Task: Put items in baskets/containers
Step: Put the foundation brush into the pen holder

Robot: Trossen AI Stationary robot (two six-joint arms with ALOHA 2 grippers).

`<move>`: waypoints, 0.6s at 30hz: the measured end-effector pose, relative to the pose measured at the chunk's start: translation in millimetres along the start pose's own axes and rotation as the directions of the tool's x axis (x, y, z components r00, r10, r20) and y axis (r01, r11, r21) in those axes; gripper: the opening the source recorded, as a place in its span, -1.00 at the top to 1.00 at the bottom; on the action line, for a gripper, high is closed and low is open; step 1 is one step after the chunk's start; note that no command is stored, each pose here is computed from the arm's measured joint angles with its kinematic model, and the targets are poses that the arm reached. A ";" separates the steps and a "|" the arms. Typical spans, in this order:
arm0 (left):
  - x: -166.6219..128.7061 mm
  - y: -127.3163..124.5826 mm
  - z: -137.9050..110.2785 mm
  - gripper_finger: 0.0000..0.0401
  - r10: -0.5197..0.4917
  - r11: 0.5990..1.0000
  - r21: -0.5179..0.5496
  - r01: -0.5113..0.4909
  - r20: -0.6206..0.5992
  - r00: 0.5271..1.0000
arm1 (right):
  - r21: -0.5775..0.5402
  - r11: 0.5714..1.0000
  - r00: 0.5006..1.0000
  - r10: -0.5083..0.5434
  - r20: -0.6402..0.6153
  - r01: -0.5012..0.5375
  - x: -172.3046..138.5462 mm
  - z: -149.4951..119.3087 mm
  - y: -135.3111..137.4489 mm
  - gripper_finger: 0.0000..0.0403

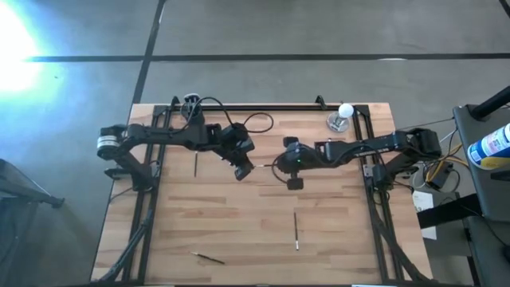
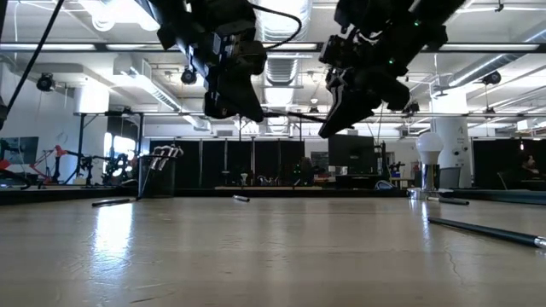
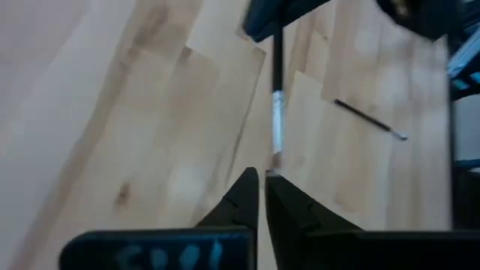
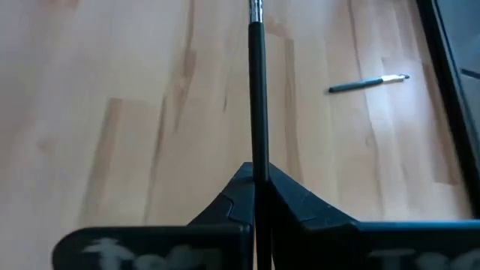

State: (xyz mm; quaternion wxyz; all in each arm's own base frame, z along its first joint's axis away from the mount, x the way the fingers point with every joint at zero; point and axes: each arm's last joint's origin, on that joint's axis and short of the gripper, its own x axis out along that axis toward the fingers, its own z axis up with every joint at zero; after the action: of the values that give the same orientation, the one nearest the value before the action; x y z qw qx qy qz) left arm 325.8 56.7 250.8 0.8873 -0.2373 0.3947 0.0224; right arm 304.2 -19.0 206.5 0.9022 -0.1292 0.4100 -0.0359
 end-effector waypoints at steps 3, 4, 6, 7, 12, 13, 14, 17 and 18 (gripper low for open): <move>1.2 -2.5 -1.7 0.79 0.032 0.998 0.053 -0.037 0.087 0.996 | 0.067 0.998 0.998 0.007 0.065 -0.011 -4.0 -9.9 0.7 0.95; 1.4 -2.5 -3.7 0.75 0.023 0.998 0.063 -0.031 0.125 0.992 | 0.089 0.996 0.996 0.010 0.093 -0.019 -5.5 -13.9 0.8 0.95; 3.5 -0.4 -9.7 0.70 -0.008 0.997 0.078 -0.007 0.196 0.981 | 0.136 0.990 0.990 0.018 0.143 -0.037 -7.3 -22.1 1.4 0.95; 3.8 0.6 -12.8 0.68 -0.029 0.997 0.082 0.009 0.241 0.970 | 0.160 0.986 0.985 0.016 0.174 -0.045 -8.7 -25.3 1.5 0.95; 9.5 9.2 -33.7 0.64 -0.163 0.986 0.119 0.119 0.510 0.845 | 0.256 0.959 0.918 0.014 0.396 -0.125 -13.9 -34.7 2.6 0.95; 9.4 10.5 -38.6 0.64 -0.195 0.980 0.138 0.141 0.562 0.804 | 0.272 0.951 0.896 0.013 0.443 -0.148 -15.1 -35.3 2.2 0.95; 7.9 10.6 -41.8 0.64 -0.235 0.972 0.165 0.168 0.624 0.746 | 0.285 0.943 0.874 0.012 0.486 -0.172 -16.2 -36.1 2.5 0.95; -0.1 10.5 -50.3 0.63 -0.300 0.954 0.236 0.185 0.757 0.580 | 0.315 0.922 0.791 -0.015 0.611 -0.226 -19.6 -32.0 0.7 0.95; -3.3 9.3 -51.5 0.63 -0.312 0.950 0.257 0.178 0.790 0.527 | 0.320 0.917 0.774 -0.021 0.633 -0.237 -20.0 -30.9 0.6 0.96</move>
State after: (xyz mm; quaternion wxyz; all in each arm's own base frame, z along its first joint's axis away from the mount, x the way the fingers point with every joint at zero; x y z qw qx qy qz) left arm 285.8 42.9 219.8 0.9768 -0.1875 -0.1010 -0.0235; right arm 267.8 -21.4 201.4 0.9943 0.0689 0.0800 -0.0172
